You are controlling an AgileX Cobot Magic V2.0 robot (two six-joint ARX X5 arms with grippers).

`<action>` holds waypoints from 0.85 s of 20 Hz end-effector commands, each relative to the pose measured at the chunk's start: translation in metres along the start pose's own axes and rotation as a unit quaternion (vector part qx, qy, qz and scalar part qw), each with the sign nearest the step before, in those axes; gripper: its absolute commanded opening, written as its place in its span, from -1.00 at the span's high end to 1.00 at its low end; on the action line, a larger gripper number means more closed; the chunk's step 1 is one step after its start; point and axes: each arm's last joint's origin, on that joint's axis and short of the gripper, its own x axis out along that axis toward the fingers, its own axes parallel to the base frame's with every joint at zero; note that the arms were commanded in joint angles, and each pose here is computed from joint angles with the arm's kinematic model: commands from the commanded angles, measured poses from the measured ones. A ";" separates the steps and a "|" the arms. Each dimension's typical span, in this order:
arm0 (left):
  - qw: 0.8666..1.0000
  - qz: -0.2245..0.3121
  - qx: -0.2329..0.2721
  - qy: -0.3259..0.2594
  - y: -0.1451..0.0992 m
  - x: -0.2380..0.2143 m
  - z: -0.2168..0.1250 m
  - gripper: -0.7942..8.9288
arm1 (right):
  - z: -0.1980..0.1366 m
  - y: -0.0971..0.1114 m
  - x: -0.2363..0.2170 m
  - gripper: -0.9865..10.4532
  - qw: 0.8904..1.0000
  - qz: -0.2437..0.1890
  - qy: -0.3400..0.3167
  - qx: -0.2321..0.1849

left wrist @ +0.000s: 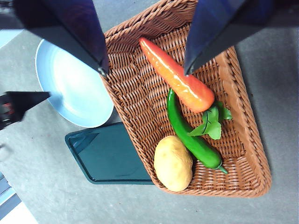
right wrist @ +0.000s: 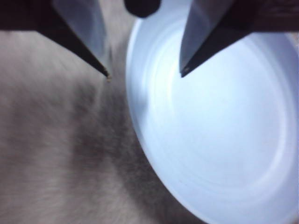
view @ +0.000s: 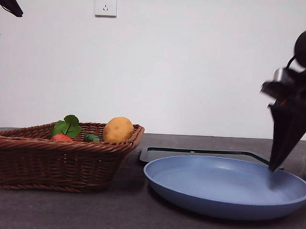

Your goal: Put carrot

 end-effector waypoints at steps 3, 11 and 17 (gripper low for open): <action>1.000 -0.003 0.003 -0.005 -0.002 0.000 0.004 0.25 | 0.007 -0.002 0.014 0.60 1.000 -0.002 0.009 0.017; 0.999 -0.040 -0.004 0.007 -0.006 0.004 0.003 0.06 | 0.001 0.003 0.000 0.82 1.000 -0.006 0.007 0.023; 0.997 0.019 -0.020 0.073 -0.019 0.049 -0.001 0.06 | -0.017 0.022 -0.052 0.82 0.997 -0.019 -0.070 -0.008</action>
